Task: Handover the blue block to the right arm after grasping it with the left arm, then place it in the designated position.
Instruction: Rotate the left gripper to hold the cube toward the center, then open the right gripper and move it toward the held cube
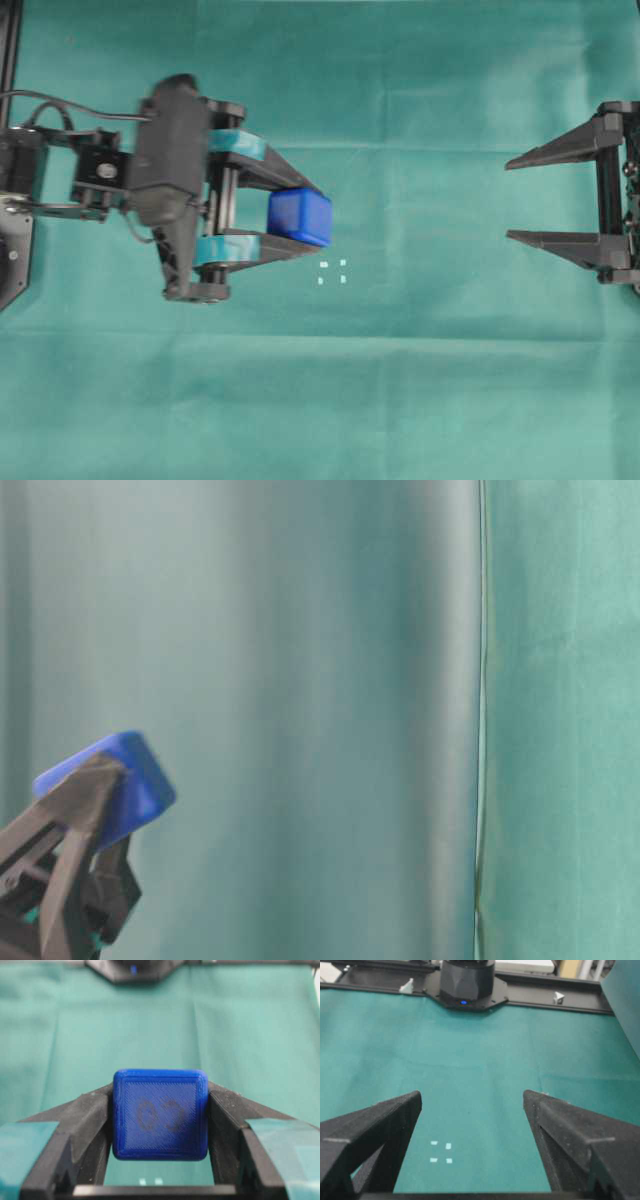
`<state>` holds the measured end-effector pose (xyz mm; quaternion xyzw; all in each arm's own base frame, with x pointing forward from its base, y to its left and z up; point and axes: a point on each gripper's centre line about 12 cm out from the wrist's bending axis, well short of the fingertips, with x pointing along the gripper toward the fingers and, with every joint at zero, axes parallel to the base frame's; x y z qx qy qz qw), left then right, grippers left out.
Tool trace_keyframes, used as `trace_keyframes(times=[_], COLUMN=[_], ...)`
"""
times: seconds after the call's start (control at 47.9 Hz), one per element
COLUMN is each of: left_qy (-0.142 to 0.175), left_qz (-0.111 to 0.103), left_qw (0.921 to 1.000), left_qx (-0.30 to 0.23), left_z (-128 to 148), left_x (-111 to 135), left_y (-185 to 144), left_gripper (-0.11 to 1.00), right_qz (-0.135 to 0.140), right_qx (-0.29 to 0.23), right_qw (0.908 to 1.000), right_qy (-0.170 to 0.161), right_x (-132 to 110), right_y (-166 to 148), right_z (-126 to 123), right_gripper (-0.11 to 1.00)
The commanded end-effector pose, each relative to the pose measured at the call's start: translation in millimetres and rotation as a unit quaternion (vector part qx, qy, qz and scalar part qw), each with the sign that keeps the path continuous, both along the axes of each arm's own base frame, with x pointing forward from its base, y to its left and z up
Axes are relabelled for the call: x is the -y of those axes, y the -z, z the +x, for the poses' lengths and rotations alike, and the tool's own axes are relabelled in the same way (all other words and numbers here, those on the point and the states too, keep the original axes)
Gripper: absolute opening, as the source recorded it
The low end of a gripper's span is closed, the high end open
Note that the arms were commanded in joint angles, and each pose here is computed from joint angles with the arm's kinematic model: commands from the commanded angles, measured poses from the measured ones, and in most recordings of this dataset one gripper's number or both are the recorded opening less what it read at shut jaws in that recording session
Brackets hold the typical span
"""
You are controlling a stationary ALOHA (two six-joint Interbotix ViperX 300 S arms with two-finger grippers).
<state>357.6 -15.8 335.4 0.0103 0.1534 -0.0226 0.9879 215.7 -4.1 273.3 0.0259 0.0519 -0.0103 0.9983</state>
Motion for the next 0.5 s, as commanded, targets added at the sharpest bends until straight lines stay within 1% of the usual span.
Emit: trace_keyframes(times=[0.0,0.083,0.209,0.48], left_qy=[0.006,0.006,0.006,0.006], left_qz=[0.003,0.004,0.003,0.001], left_qw=[0.9985,0.997,0.9951,0.9955], left_qx=[0.054,0.078,0.099,0.094], left_z=[-8.4,-11.9,-15.3,-13.5], left_x=[2.4,2.3,2.1,2.2], left_y=[-15.4,-15.6,-15.4,-13.5], left_gripper=[0.47,0.47,0.47,0.47], right_qz=[-0.003,-0.003,-0.003,-0.003], right_qx=[0.017,0.019,0.019,0.018], right_qw=[0.9999,0.9998,0.9998,0.9998], right_qy=[0.0,0.0,0.0,0.0], right_x=[0.3,0.3,0.3,0.3], right_y=[-11.4,-12.4,-12.4,-11.4], right_z=[2.6,2.7,2.7,2.9], right_gripper=[0.93,0.93,0.93,0.93])
